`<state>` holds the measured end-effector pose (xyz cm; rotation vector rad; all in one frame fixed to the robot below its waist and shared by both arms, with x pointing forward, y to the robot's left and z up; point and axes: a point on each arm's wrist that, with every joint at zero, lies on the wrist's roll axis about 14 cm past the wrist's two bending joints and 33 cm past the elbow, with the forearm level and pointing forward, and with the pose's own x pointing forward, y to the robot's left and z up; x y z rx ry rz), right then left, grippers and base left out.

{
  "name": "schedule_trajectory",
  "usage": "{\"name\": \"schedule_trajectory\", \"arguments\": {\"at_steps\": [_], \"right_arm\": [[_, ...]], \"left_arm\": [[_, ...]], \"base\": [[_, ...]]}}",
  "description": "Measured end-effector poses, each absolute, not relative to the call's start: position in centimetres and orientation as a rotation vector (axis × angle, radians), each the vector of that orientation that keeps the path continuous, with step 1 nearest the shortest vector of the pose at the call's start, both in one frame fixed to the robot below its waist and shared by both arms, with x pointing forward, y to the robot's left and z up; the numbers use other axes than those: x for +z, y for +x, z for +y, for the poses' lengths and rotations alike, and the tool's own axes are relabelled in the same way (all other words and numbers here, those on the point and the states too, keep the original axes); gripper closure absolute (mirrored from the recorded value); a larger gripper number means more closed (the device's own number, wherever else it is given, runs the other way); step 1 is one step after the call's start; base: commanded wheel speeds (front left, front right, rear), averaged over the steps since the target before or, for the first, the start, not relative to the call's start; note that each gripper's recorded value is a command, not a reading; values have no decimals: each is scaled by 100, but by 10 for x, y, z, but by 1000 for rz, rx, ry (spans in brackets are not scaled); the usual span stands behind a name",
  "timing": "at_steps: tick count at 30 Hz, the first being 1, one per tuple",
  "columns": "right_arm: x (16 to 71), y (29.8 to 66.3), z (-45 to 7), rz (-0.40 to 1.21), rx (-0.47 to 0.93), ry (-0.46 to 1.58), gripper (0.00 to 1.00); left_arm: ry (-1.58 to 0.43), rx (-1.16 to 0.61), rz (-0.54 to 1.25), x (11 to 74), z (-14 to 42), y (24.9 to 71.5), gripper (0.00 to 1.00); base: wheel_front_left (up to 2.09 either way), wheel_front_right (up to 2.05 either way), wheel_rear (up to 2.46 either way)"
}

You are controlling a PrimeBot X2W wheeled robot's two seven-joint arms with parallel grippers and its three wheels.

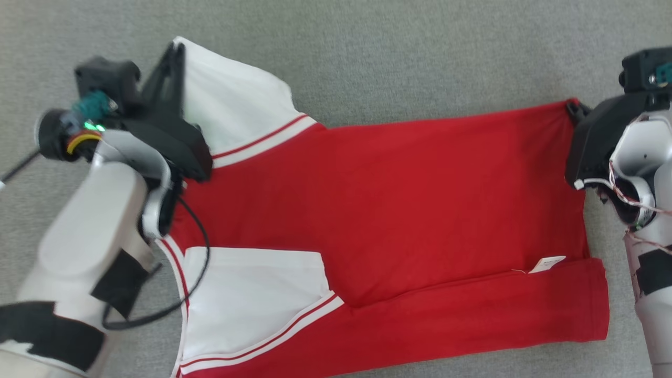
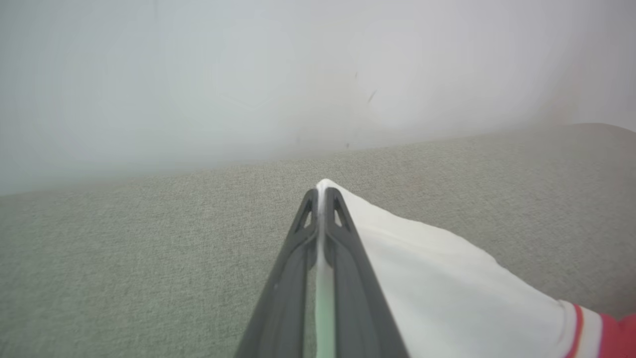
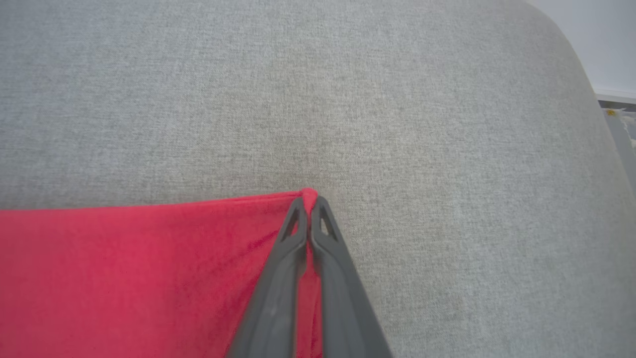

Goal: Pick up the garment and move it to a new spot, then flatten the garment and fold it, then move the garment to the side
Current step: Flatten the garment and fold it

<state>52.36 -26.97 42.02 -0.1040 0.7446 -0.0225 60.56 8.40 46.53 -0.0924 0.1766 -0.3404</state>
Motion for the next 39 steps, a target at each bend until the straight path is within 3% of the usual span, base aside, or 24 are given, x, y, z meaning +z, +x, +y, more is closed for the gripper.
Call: {"name": "schedule_trajectory", "arguments": {"at_steps": [21,32,39], "right_arm": [[441,460,-264,668,27,-160,100],[435,429,-272,709,33,-250,100],[422,413,-266,755,65,-283,100]], "left_arm": [[-131,-387,54,490,89,492,100],[-244,-315,145,464,102,412,100],[-280,-275,204,452,106,386,100]], "base": [[0,0,0],[0,0,0],[0,0,0]]}}
